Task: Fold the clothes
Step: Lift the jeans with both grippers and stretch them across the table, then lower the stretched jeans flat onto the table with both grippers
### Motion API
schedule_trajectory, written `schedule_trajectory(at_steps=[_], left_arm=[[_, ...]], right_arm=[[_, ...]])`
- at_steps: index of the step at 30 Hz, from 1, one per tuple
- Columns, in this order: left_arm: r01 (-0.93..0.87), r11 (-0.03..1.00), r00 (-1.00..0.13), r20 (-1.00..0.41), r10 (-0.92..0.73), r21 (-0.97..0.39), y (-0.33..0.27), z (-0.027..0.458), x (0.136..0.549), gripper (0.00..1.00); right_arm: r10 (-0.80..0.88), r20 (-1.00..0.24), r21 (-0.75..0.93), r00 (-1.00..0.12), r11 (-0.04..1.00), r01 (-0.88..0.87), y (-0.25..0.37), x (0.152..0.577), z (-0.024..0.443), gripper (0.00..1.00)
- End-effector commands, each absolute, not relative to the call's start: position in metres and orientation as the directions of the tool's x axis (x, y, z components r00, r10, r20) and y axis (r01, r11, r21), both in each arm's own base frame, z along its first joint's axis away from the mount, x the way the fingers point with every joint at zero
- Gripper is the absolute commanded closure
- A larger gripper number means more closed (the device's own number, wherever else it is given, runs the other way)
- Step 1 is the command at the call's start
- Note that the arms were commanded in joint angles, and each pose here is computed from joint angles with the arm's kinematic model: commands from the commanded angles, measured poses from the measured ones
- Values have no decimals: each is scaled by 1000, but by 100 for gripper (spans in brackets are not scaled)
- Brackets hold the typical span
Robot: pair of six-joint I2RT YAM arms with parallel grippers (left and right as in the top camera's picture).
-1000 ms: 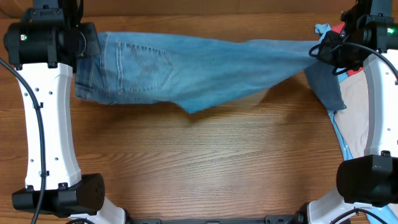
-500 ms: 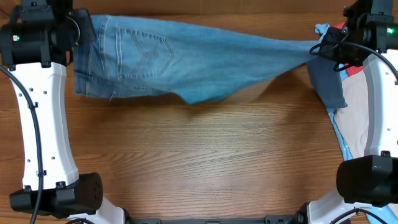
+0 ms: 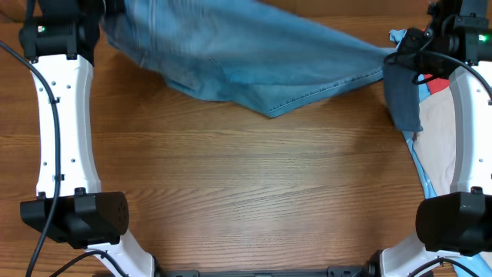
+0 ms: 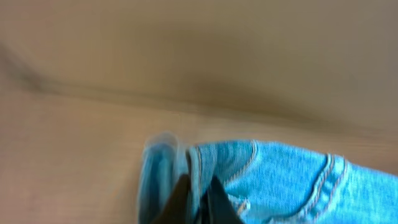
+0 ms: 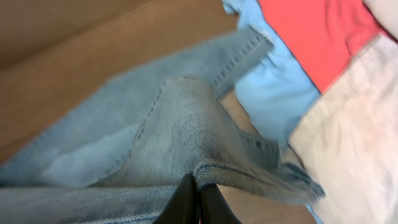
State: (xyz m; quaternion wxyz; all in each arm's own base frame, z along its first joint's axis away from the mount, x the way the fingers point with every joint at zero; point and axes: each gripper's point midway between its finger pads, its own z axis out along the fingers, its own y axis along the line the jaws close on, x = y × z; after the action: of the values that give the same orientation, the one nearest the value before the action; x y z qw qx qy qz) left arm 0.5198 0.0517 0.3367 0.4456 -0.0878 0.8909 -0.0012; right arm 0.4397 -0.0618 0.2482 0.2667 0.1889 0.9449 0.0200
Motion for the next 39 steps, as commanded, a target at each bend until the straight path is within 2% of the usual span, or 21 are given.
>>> schedule_trajectory(at_steps=[1,4,6,11,15,21,26,31,35,39], left_arm=[[-302,953,-691,-687,-226,-10,89,310,483,96],[-305,952,-850,-459,-257,32,83,255,445,96],[-300,952,-898,-354,-262,55,82,231,432,96],[-293,944,-950,-156,-270,150,90,190,409,96],[-272,946,-962,-24,-272,173,89,167,393,96],[-276,944,-956,52,-290,179,86,163,377,96],[-269,952,-953,107,-285,145,78,152,369,96],[-211,966,-941,236,-242,149,74,126,344,96],[-198,968,-918,317,-238,152,72,111,326,96],[-138,990,-935,329,-133,10,52,112,326,96]], right_arm=[[395,-512,50,-763,900,432,-93,422,258,96],[402,-443,62,-801,905,420,-84,408,249,96],[403,-403,70,-822,909,411,-79,400,245,96],[409,-287,124,-866,912,390,-60,382,231,96],[400,-189,127,-897,916,382,-47,367,205,96],[374,-38,95,-927,925,369,-31,341,151,96],[359,123,57,-925,928,368,-21,302,109,95],[358,235,27,-904,927,374,-17,270,85,90],[356,281,13,-891,927,375,-16,257,81,78],[356,292,10,-888,927,375,-15,254,82,69]])
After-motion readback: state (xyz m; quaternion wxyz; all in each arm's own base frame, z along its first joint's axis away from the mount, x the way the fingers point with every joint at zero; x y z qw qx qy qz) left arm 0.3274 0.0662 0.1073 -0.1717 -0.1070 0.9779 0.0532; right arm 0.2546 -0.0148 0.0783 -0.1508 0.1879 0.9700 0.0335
